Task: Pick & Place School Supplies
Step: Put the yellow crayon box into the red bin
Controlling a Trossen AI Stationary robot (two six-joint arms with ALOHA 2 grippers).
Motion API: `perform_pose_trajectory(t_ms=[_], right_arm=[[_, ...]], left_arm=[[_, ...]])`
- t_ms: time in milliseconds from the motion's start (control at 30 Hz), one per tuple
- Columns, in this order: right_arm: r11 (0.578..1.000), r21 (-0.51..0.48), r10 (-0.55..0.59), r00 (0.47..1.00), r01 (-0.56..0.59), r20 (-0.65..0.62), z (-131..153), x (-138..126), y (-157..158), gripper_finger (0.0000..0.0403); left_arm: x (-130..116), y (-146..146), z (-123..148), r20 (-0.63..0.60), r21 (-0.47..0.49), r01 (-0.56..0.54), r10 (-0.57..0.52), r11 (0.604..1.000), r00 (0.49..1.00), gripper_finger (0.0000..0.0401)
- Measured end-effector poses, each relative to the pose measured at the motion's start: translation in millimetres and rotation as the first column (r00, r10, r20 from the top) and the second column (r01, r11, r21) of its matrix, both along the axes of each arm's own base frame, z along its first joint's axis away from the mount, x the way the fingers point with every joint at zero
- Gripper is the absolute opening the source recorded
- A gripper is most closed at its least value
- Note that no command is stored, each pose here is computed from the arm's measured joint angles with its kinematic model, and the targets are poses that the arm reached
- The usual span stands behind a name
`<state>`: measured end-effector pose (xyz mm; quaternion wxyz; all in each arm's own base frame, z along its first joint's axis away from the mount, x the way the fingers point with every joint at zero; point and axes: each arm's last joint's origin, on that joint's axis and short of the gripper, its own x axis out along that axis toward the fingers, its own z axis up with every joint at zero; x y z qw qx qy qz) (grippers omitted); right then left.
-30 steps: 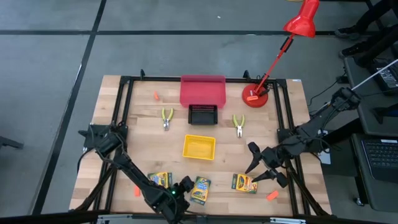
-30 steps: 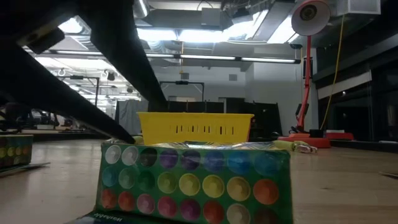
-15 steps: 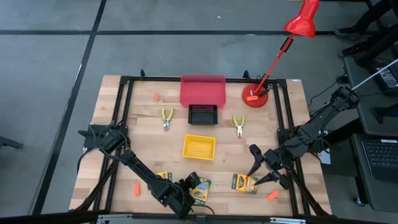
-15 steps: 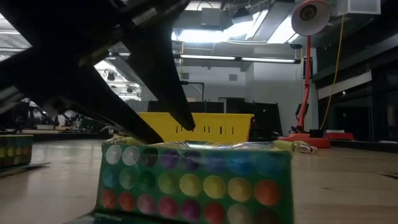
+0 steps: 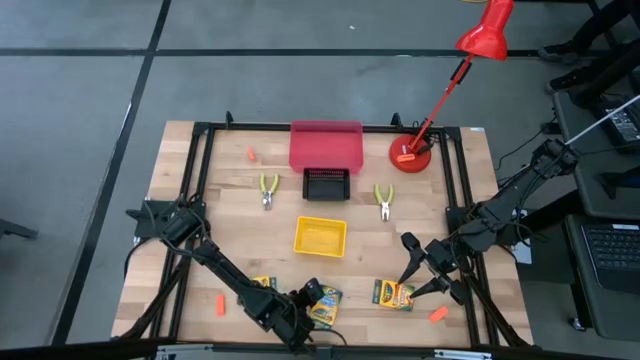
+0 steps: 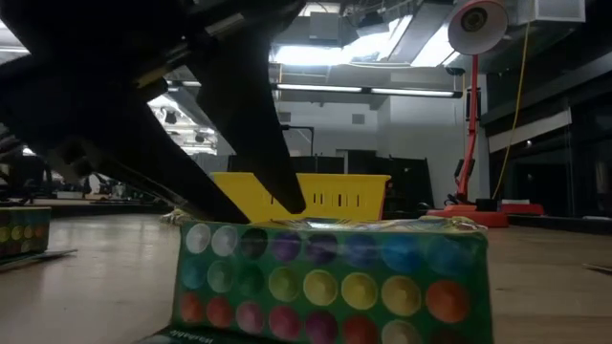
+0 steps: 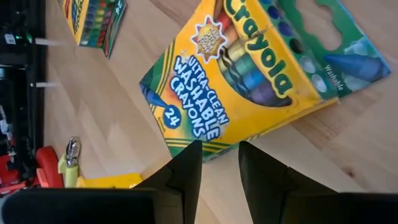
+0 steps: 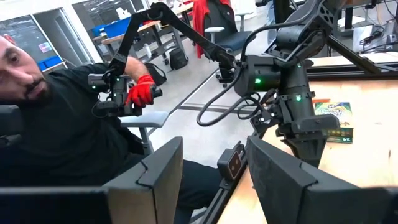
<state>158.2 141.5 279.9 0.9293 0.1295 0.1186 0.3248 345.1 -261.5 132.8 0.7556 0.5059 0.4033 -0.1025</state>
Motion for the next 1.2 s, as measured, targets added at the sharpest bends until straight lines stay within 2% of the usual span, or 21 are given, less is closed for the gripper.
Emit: perform_pose_trajectory(t_ms=[300, 600, 767, 933, 1200], right_arm=[[1.000, 0.002, 0.002, 1.000, -0.002, 0.001, 0, 0, 0, 0.0181], [1.000, 0.007, 0.006, 1.000, -0.006, 0.006, 1, 0, 0, 0.0181], [1.000, 0.007, 0.014, 1.000, -0.014, 0.006, 1, -1, 2, 0.0181], [1.000, 0.015, 0.023, 1.000, -0.023, 0.015, 2, -3, 3, 0.0181], [0.999, 0.023, 0.024, 0.999, -0.025, 0.025, 3, -3, 4, 0.0180]], left_arm=[[4, 1, 0, -0.005, 0.021, 0.049, -0.049, 0.999, 0.999, 0.0102], [11, 8, 0, -0.018, -0.009, 0.055, -0.055, 0.998, 0.998, 0.0100], [11, 7, 0, -0.020, -0.037, 0.047, -0.048, 0.998, 0.999, 0.0069], [11, 7, 0, -0.003, -0.089, -0.009, 0.009, 0.996, 1.000, 0.0010], [8, 6, 0, 0.056, -0.173, -0.156, 0.168, 0.972, 0.984, 0.0003]])
